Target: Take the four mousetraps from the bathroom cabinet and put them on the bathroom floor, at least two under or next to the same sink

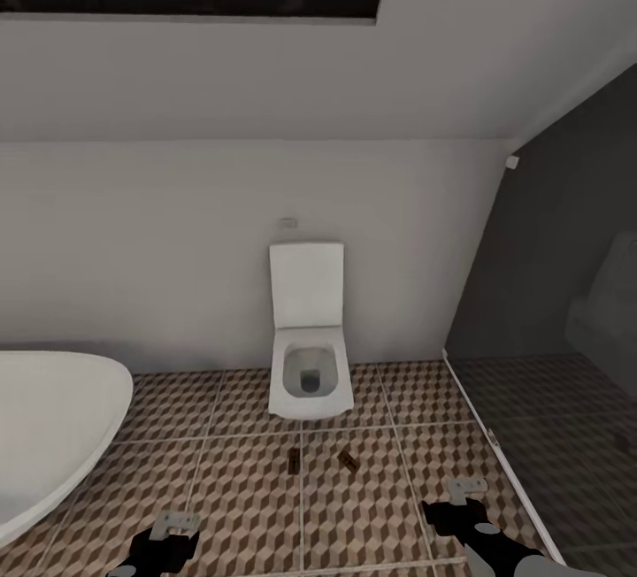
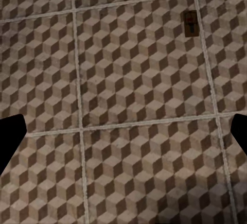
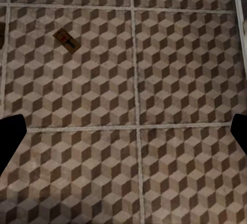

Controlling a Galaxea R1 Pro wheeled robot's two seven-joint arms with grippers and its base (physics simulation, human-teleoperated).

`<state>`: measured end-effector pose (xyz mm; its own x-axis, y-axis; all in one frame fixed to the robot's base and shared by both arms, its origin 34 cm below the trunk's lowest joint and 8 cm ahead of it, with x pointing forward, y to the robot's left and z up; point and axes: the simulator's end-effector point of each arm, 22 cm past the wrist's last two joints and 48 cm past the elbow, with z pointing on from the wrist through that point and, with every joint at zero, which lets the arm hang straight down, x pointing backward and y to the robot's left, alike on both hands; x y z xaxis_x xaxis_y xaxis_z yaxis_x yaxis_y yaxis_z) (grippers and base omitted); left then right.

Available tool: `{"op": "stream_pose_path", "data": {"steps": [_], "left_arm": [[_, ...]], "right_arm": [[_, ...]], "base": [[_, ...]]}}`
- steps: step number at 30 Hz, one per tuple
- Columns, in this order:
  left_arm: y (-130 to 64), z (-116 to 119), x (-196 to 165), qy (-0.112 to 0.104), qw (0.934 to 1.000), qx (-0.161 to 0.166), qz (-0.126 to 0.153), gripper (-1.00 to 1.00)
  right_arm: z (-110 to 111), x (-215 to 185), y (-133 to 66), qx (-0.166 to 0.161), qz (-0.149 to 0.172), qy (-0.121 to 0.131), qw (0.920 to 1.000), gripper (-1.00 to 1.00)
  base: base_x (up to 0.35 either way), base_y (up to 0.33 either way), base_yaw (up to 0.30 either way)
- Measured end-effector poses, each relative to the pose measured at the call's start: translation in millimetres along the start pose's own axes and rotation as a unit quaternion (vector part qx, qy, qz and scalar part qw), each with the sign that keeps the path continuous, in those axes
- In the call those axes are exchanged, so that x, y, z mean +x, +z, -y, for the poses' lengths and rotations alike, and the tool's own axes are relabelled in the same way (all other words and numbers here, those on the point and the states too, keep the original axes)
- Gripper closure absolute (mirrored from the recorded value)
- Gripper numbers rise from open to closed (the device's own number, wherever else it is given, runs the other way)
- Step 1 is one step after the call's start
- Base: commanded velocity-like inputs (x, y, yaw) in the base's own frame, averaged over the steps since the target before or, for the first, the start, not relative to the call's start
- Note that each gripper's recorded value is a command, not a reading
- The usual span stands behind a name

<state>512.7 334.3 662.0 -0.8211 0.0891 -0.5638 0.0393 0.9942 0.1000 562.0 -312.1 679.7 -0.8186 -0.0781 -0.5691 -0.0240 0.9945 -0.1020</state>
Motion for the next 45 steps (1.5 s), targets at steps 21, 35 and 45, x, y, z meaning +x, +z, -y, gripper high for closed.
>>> {"op": "stream_pose_path", "data": {"steps": [21, 35, 45], "left_arm": [[-22.8, 4, -19, -0.002, 0.9999, 0.002, 0.016, -1.0], [-35.5, 3, -30, -0.003, 0.9996, 0.002, 0.027, -1.0], [-38.2, 3, -37, -0.003, 0.9994, 0.002, 0.035, -1.0]], "right_arm": [[1, -19, -24.5, 0.0, 0.016, 0.001, 0.9999, -1.0], [0, -30, -38.4, -0.001, 0.027, 0.002, 0.9996, -1.0], [0, -38, -41.8, -0.001, 0.035, 0.003, 0.9994, -1.0]], "base": [[0.0, 0.0, 0.0], [0.0, 0.0, 0.0], [0.0, 0.0, 0.0]]}}
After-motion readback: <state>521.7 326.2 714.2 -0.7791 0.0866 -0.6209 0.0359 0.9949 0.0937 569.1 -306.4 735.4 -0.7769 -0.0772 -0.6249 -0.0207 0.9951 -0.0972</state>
